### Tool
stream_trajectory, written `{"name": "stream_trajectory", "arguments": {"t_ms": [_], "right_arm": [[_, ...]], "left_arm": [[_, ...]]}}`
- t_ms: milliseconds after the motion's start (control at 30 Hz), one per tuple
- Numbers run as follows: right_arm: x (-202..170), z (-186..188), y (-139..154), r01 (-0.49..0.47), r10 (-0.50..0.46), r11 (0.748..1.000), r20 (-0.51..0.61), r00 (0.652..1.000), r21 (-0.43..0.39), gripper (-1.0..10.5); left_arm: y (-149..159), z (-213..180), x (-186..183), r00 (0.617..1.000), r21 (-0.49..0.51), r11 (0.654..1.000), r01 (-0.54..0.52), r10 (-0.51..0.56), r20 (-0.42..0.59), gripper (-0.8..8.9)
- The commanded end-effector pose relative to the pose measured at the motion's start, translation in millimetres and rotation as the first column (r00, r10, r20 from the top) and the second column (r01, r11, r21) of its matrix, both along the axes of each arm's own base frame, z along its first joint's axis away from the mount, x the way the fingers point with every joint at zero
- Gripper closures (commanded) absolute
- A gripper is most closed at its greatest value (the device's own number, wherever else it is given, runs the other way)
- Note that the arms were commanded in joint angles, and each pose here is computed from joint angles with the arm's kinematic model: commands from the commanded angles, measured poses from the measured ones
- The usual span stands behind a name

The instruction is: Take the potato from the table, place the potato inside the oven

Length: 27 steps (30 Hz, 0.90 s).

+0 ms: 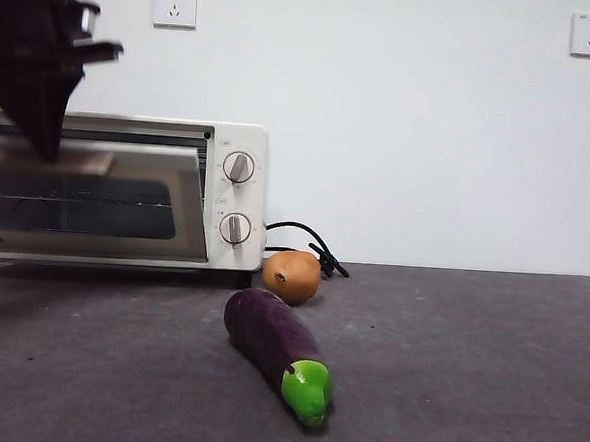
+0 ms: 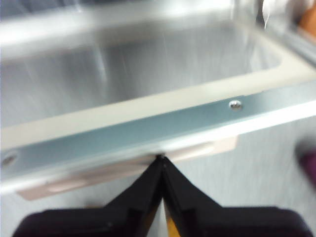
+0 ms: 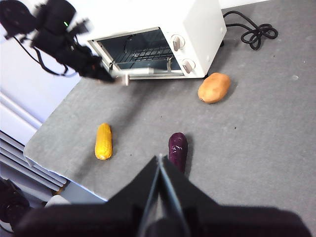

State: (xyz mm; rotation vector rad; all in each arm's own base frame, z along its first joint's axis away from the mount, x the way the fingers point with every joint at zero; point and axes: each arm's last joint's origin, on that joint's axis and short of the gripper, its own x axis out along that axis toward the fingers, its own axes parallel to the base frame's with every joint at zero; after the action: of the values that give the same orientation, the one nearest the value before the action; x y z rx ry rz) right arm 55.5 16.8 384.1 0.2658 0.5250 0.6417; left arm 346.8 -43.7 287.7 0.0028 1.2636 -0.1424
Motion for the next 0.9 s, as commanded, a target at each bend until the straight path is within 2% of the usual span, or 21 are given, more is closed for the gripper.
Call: {"name": "stream_trajectory", "arguments": {"t_ms": [33,233,567,900], "right_arm": [[-1,1,0,-0.002,0.002,1.000,0.006,1.000,0.003,9.5],[-1,1,0,-0.002,0.002,1.000,0.006,1.000,0.003,9.5],[-1,1,0,-0.002,0.002,1.000,0.012,1.000,-0.004,9.5],[-1,1,0,-0.003,0.003,1.000,0.011,1.000,-0.004,9.5]], "left_arm": [[-3,-36,15,1.000,0.030,1.000,0.002,-0.002,0.003,8.20],[-7,-59,10,1.000,0.031,0.999,0.009,-0.009,-0.022,8.20],[-7,-61,7,0.999,0.042,0.999,0.009,-0.007,-0.043,8.20],[-7,-63,1,0.994,0.060,0.998,0.031,-0.025,-0.110,8.20]]}}
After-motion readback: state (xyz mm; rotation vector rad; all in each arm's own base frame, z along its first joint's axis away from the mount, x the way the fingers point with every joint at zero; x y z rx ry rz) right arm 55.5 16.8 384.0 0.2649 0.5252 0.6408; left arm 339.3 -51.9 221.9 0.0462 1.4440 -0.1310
